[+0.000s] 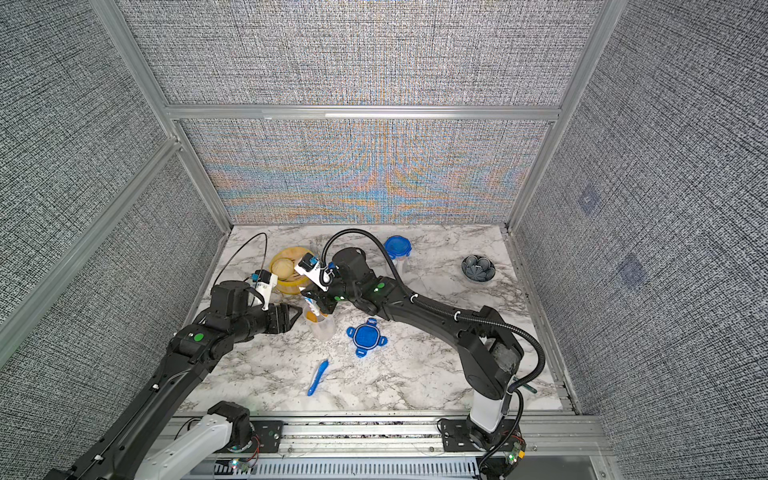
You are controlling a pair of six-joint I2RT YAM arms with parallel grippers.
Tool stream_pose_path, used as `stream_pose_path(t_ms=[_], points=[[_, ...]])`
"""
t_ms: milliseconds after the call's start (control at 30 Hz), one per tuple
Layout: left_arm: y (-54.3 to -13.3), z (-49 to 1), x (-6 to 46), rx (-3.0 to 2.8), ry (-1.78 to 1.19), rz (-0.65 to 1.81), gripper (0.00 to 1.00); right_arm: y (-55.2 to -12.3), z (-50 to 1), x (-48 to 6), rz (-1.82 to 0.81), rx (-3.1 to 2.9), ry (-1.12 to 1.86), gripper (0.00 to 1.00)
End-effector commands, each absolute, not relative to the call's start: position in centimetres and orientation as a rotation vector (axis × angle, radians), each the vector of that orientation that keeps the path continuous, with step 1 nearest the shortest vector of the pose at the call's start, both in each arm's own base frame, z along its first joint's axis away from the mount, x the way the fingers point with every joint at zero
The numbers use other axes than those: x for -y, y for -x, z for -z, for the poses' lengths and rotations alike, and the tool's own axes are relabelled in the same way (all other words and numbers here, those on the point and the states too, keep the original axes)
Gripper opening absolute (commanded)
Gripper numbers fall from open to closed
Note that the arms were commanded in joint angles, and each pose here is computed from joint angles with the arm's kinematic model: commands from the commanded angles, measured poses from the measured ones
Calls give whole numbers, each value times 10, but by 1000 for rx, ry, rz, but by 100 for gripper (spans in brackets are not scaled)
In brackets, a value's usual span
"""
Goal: Pack away toiletry kits
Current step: Place the toiletry item into the container.
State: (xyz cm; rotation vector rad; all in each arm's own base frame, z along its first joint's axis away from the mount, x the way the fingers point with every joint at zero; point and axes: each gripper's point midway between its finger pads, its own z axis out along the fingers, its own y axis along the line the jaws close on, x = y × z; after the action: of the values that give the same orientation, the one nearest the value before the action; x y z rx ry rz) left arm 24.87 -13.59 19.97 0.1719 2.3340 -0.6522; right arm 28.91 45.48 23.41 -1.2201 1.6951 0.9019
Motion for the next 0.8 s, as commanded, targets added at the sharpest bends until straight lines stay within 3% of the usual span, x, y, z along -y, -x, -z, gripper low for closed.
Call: stream_pose_path(t_ms=[0,167,233,400,567,767], points=[[-251,-209,134,-2298,-173,635,66,-295,-229,-458,-901,-1672,1206,0],[-248,-199,127,-2339,-146,592,66,-297,-211,-453,-882,-1691,1207,0],[-247,-192,127,-2363,-137,597,66,-294,-203,-449,-878,-1699,1211,5],[-236,-173,131,-2438,-181,620,66,-286,-206,-444,-901,-1688,1211,38],[-219,-167,139,-2441,-245,641,66,-286,-227,-420,-902,-1755,1094,45],[-195,-172,152,-2400,-329,615,61,-296,-237,-350,-914,-1898,814,45]])
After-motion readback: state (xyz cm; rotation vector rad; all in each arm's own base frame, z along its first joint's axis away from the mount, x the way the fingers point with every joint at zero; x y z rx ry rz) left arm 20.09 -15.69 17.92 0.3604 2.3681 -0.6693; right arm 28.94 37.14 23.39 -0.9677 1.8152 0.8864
